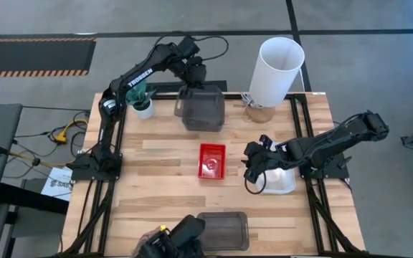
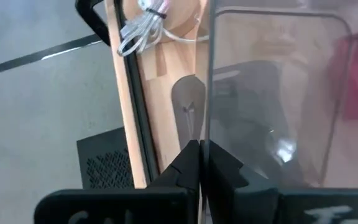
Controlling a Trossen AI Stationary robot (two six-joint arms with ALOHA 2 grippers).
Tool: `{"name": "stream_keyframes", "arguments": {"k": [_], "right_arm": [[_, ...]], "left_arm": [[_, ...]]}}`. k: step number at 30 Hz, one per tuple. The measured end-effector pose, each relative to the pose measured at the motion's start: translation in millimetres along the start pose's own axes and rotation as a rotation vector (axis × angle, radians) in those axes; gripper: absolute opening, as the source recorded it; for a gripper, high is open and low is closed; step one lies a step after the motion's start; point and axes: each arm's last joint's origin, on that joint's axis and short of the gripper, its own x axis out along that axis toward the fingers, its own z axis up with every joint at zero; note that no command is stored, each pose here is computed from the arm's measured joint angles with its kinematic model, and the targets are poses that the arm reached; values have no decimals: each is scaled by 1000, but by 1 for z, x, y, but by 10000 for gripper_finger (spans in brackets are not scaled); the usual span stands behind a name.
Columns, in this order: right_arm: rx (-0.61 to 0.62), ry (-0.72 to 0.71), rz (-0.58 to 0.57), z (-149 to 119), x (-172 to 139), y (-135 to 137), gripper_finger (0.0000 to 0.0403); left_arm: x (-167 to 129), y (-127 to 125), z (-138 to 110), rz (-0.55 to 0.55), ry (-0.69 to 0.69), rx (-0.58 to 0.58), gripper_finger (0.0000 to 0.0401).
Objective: Stack baskets by color
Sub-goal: Stack the bottom left black bin on top of the top black bin
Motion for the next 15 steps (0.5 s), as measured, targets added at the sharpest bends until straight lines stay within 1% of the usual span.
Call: {"name": "stream_keyframes", "arguments": {"k": [4,8,11,13,15], "right_arm": [[-14,27,33,2,2,-2,168],[-32,33,32,3,3,-5,168],[-40,31,25,4,4,-7,168],[-43,32,24,4,4,-7,168],[-53,32,23,4,5,-8,168]], "left_arm": [[23,5,-11,-47,45,-66,0],[29,5,-9,-44,52,-44,0],[38,7,-12,-40,81,-48,0],[40,7,-14,-42,98,-75,0],[38,8,-15,-15,120,-96,0]]}}
